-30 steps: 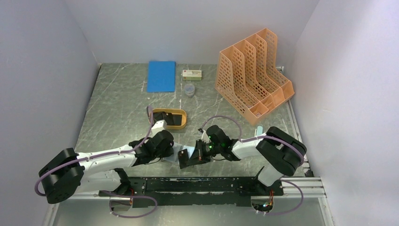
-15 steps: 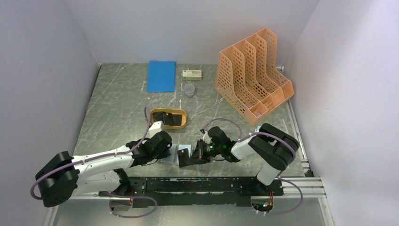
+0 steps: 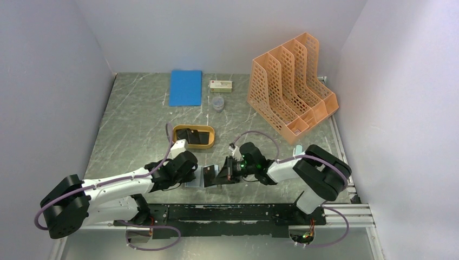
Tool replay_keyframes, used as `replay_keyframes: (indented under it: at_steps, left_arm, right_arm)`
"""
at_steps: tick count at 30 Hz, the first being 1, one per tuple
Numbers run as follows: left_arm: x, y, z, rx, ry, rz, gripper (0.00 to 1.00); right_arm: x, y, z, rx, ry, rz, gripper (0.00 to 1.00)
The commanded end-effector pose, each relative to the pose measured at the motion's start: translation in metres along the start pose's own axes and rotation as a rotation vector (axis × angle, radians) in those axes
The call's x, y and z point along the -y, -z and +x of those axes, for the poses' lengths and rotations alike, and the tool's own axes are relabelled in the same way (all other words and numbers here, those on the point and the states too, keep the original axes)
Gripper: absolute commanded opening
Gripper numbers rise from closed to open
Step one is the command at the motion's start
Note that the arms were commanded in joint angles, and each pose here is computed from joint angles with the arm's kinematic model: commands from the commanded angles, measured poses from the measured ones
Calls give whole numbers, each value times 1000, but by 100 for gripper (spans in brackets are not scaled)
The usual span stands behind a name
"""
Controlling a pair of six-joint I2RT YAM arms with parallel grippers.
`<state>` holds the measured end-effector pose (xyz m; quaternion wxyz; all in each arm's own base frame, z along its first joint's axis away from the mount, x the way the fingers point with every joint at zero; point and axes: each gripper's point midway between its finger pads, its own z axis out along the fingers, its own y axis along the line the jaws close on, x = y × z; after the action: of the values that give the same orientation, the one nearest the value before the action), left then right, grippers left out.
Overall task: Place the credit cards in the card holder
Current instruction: Insert the credit card into the card holder.
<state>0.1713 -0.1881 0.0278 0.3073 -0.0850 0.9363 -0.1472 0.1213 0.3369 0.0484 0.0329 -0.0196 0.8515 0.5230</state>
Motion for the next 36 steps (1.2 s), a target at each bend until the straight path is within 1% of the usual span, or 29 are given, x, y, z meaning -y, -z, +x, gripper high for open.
replay_keyframes:
  at_steps: [1, 15, 24, 36]
  left_arm:
    - [-34, 0, 12, -34, -41, -122, 5]
    - [-34, 1, 15, -43, -34, -109, 5]
    - [-33, 0, 17, -49, -31, -101, 5]
    - [-32, 0, 18, -55, -26, -93, 5]
  right_arm:
    - [-5, 3, -6, 26, 59, 11, 0]
    - [-5, -10, 5, -46, 35, -23, 0]
    - [-6, -12, 1, -27, 37, -22, 0]
    - [-3, -18, 5, -67, 30, -21, 0]
